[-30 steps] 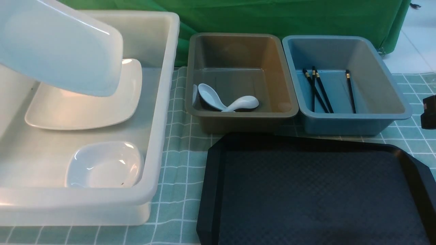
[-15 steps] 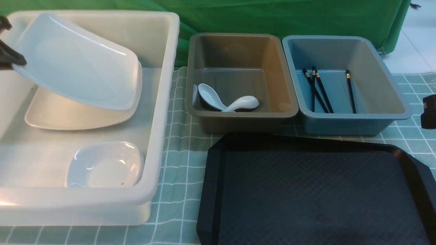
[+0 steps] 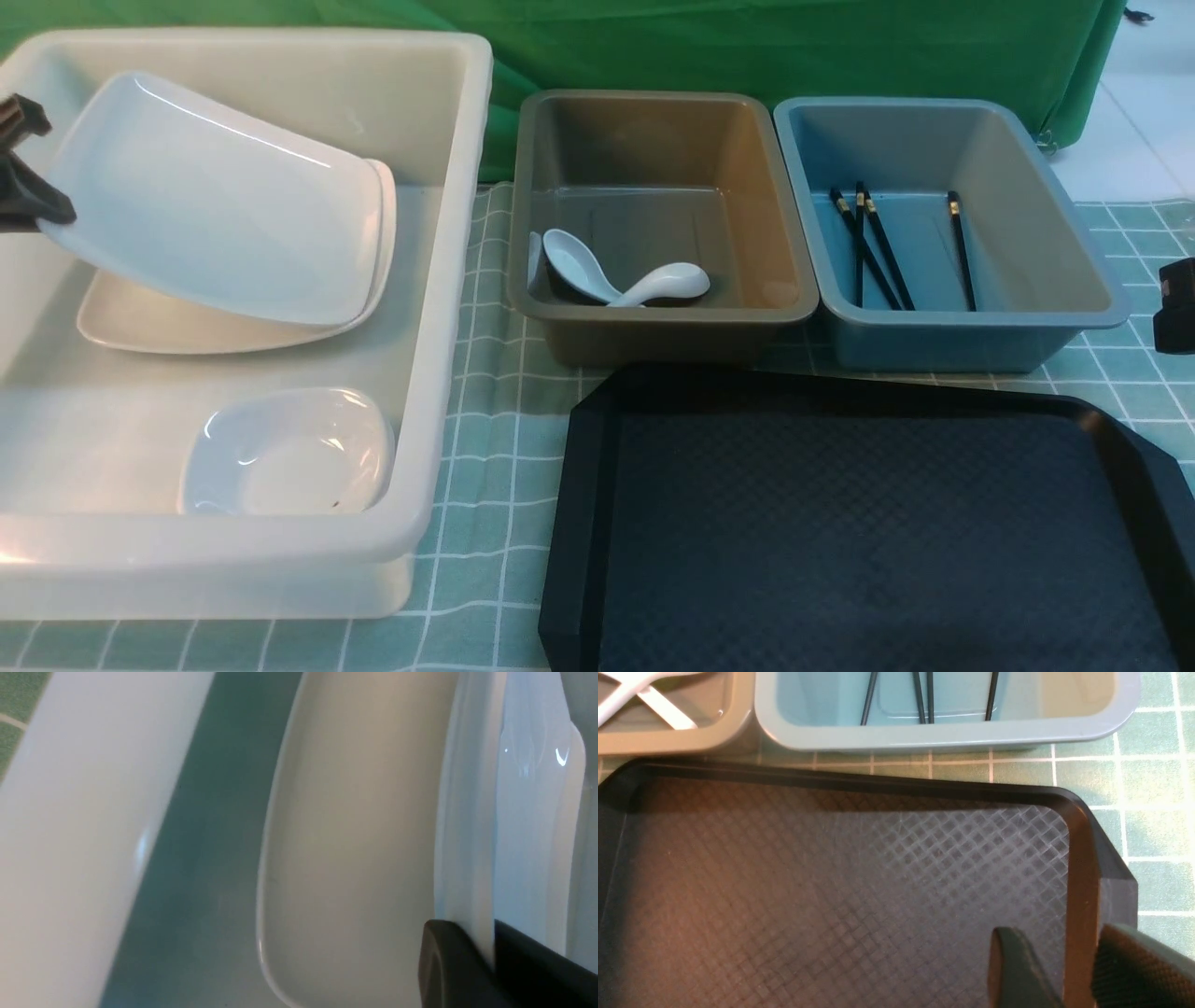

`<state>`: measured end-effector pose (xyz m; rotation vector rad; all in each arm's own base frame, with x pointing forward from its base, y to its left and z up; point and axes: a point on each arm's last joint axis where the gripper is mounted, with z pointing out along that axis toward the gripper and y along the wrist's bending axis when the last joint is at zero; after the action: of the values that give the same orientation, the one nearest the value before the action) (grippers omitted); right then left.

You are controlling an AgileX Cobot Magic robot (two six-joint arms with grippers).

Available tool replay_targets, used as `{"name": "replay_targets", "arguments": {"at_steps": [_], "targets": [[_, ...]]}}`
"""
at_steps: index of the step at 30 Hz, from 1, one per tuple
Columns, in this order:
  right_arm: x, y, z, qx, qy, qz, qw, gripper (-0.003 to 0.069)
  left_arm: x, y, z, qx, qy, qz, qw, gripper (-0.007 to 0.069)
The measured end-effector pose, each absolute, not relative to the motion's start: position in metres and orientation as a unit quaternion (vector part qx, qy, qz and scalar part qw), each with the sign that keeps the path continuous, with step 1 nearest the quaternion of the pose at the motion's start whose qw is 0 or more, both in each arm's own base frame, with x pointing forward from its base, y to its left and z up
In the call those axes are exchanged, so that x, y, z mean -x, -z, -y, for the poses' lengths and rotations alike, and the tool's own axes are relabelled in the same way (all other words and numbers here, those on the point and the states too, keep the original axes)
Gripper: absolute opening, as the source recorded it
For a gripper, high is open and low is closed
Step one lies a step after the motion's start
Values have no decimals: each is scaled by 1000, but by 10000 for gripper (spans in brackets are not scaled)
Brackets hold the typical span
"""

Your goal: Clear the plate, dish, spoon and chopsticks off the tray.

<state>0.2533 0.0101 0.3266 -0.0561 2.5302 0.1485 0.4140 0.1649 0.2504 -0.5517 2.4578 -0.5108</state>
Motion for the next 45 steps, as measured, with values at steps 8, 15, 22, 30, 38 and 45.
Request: {"name": "replay_targets", "arguments": {"at_steps": [8,15,22,30,38,45], "targets": [[-253,-327,-10,21,-56,-952,299,281,-414,-246,-166,194,172,-926,275,327],[-253,-327,-10,20,-56,-952,299,281,-413,-254,-167,185,154,-926,291,487],[-253,-327,-10,20,-56,-952,299,281,-404,-278,-161,174,156,-923,305,428],[-254,-357,-11,39,-54,-941,332,223,-367,-364,-121,114,222,-896,368,39],[-219,-433,-15,66,-64,-880,466,20,-289,-469,-46,-5,213,-853,477,1],[-157,-475,-26,125,-74,-799,584,19,-200,-522,10,-100,214,-805,544,1]]}}
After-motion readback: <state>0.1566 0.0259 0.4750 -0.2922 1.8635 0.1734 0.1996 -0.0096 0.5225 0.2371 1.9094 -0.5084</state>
